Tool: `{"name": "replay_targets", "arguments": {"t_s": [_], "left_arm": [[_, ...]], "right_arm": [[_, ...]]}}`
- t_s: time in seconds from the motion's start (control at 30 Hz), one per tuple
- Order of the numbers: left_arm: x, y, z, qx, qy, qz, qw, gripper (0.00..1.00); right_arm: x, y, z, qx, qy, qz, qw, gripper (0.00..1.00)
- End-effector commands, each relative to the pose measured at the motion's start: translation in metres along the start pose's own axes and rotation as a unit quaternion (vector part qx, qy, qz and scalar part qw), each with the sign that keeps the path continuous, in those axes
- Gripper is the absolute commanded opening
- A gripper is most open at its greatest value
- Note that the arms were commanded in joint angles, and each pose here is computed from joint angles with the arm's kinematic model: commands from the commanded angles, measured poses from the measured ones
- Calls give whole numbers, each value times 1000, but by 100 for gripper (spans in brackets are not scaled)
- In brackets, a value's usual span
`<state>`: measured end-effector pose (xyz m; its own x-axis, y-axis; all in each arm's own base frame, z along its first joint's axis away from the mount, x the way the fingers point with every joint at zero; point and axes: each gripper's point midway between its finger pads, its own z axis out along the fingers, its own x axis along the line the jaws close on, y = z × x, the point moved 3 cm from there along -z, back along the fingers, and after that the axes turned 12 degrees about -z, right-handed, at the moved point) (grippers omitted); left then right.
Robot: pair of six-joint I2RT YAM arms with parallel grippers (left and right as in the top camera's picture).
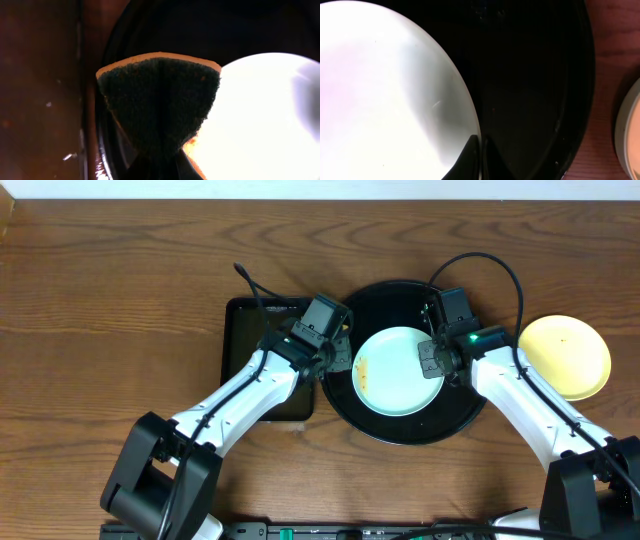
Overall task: Clean dirty plates on tray and stack at the side
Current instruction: 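Scrub the pale green plate again with the sponge in the left gripper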
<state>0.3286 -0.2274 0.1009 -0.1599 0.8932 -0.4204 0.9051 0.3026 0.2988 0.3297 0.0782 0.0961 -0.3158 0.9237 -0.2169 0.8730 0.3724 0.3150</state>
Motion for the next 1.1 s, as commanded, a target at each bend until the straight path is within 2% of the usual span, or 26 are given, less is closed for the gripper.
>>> {"name": "replay_targets", "arguments": {"t_s": [0.0, 0.27, 0.43, 0.6, 0.87, 1.07], "left_arm": [[-15, -9, 3, 3, -18, 16, 1000, 8], [-39, -42, 32, 24, -34, 55, 998, 8], [-37, -60, 46, 44, -20, 67, 997, 8], [-25, -63, 60, 51, 3, 64, 997, 8], [-2, -29, 62, 14, 29, 30, 999, 8], [-7, 3, 36, -4, -19, -2, 1000, 8]], "right_arm": [[-1, -1, 0, 1, -8, 7, 1000, 1], [0, -1, 0, 1, -7, 4, 1000, 1], [0, -1, 0, 1, -8, 4, 1000, 1], [0, -2, 0, 3, -7, 4, 1000, 1], [0, -3, 0, 4, -7, 3, 1000, 1], [0, -3, 0, 4, -8, 3, 1000, 1]]}}
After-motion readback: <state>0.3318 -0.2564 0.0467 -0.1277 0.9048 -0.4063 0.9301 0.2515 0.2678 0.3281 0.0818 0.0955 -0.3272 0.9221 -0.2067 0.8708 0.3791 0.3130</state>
